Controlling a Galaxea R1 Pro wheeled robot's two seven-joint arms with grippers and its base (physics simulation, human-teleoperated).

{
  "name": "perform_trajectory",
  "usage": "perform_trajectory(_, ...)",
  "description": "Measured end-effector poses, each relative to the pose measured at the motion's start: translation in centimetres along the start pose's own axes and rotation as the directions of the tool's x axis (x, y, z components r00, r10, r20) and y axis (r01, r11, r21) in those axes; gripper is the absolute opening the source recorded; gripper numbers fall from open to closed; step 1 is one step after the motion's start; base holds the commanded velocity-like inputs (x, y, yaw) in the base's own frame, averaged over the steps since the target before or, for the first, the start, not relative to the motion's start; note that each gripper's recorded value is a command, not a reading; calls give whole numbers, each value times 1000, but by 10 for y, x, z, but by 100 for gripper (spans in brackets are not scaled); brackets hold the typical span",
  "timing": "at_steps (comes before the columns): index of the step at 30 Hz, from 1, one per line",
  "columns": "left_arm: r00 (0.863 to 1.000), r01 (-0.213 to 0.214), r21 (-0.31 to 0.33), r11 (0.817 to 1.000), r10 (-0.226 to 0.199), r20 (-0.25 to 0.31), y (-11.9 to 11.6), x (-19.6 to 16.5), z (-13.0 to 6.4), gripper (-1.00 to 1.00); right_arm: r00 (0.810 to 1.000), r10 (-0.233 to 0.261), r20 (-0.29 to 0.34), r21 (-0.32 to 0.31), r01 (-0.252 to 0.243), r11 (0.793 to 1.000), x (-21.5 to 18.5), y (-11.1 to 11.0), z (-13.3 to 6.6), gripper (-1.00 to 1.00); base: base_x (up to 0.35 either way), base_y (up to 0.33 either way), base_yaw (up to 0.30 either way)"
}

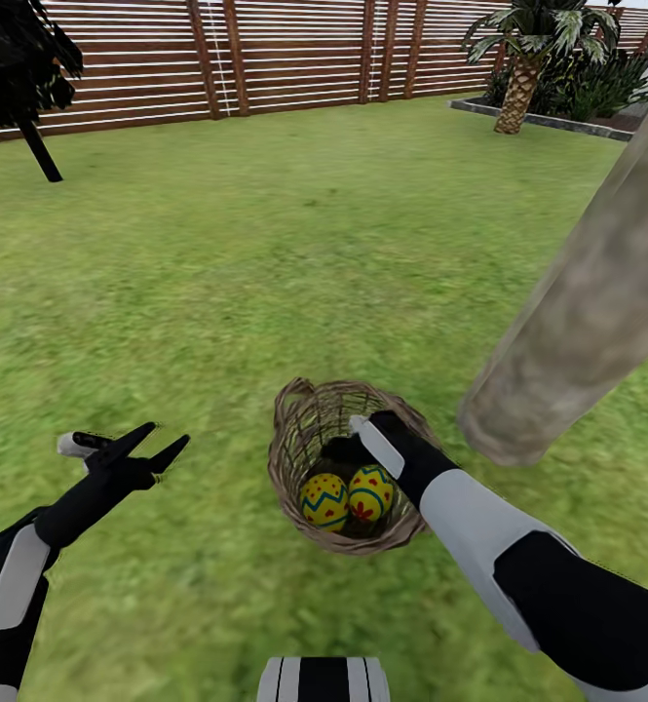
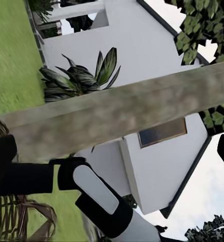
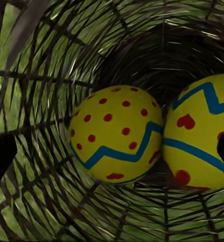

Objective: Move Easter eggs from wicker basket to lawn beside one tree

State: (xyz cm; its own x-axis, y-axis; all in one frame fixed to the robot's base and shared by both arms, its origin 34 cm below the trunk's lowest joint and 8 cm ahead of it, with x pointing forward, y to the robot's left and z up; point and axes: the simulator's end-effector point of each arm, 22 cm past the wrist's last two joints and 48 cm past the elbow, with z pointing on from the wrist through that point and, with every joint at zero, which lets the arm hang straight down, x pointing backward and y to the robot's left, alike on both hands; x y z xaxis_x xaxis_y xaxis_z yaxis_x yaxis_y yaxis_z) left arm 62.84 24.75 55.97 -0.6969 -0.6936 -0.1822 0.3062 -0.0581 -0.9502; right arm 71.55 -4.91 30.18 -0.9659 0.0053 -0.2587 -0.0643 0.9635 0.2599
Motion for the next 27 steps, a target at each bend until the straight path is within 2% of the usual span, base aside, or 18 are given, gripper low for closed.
perform_trajectory(2,1000,-12,-8,1000,12,7,-1,-6,-5,100,1000,1,6,-20,-1,1000,-1,8,0,100,-98,81,0)
perform_trajectory(8,999,-41,-35,999,41,28,-3,-22,-19,100,1000,1,8,-31,-1,1000,-1,11,0,100,-7,5,0)
perform_trajectory(9,985,-92,-48,995,98,142,-15,-59,-49,100,1000,1,8,-31,-1,1000,-1,11,0,100,0,0,0)
perform_trajectory(10,981,-102,-53,993,109,163,-18,-66,-55,100,1000,1,8,-31,-1,1000,-1,11,0,100,74,63,-37)
perform_trajectory(12,980,-105,-50,993,112,162,-20,-66,-55,100,1000,2,9,-31,-2,1000,-2,11,-1,100,183,174,-164)
perform_trajectory(18,980,-118,31,993,112,165,-38,-64,-55,100,1000,2,14,-30,-2,1000,-4,11,-4,100,140,105,-228)
perform_trajectory(22,980,-122,43,992,113,165,-42,-63,-55,100,1000,3,20,-28,-2,1000,-5,10,-6,100,10,7,-179)
perform_trajectory(27,980,-123,45,991,114,165,-42,-63,-55,100,999,15,51,-20,-14,1000,-11,8,-5,100,1,1,-31)
